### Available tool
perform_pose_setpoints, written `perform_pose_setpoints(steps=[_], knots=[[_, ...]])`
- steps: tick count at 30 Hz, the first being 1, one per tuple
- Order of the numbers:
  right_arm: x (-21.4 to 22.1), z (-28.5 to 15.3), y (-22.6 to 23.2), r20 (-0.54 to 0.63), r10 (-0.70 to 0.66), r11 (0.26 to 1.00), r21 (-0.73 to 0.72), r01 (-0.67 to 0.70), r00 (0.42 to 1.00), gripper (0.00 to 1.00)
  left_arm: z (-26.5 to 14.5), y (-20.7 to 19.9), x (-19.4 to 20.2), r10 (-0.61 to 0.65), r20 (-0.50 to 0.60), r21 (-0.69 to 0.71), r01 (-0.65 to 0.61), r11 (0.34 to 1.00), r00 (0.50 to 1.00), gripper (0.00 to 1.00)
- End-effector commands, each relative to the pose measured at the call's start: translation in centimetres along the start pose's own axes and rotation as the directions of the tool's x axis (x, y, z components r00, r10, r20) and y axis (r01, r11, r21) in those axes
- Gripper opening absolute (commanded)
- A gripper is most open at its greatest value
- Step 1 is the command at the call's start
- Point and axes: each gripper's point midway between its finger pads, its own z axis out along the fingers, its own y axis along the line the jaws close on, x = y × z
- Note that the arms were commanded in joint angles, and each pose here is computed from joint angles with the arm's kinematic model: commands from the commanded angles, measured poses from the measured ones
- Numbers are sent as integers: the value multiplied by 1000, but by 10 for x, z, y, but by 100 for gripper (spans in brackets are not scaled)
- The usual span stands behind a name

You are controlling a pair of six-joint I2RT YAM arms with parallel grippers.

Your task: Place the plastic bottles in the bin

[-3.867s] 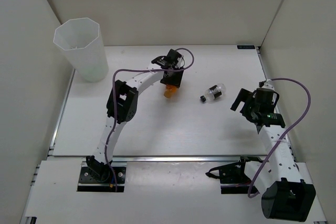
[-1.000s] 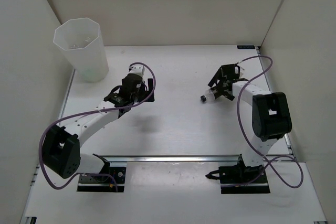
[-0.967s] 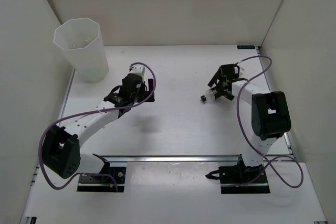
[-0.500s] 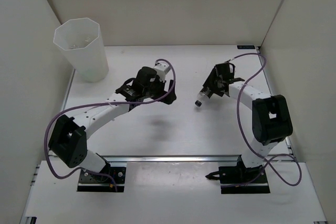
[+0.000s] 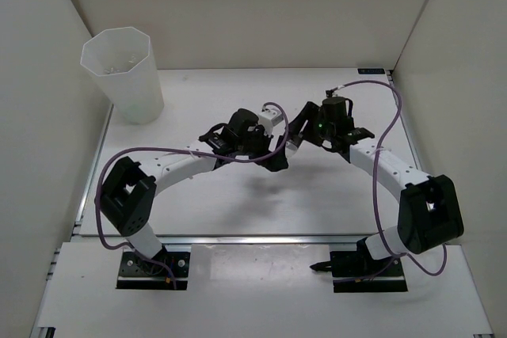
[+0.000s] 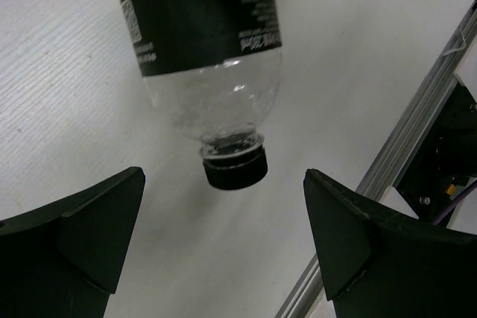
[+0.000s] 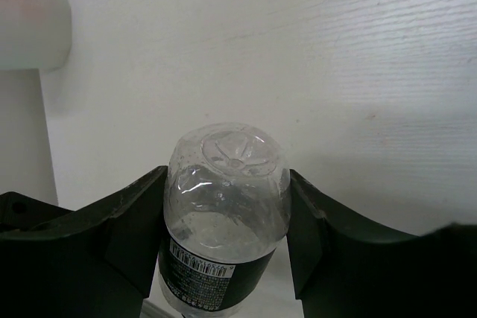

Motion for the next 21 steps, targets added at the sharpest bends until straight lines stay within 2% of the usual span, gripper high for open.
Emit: perform_pose_setpoints(steps=[1,2,4,8,11,13,17,19,20,21], knots=[[3,-10,25,-18,18,994,-109,-20,1000,21,-2,-18,-28,61,99,13,-63,998,993,99],[7,-10,27,-33,28,993,-115,-31,999,20,-3,-19,-31,59,115,10,-61,998,992,99],[11,-12,39,-48,30,986,-161,-38,998,20,6,-14,-27,60,97,-18,-59,998,993,99],[14,-10,42,-51,34,986,-163,-41,998,21,19,-7,-12,26,45,-27,-25,999,999,99],[12,-16,45,-44,47,980,-193,-55,998,21,21,-3,-8,-1,42,-37,3,999,999,76],[14,-18,47,-46,53,976,-208,-61,998,22,20,3,-11,-11,60,-63,15,998,998,48],[17,-22,48,-57,44,974,-222,-56,997,25,12,7,-18,-14,87,-90,22,996,996,17],[14,-24,50,-55,41,970,-236,-53,998,33,3,8,-28,-9,124,-100,21,995,992,9],[8,-26,57,-34,25,963,-267,-33,999,43,-1,14,-25,-26,117,-115,40,993,993,6],[7,-27,59,-31,18,960,-278,-26,999,59,-7,18,-34,-29,143,-124,47,991,989,4]])
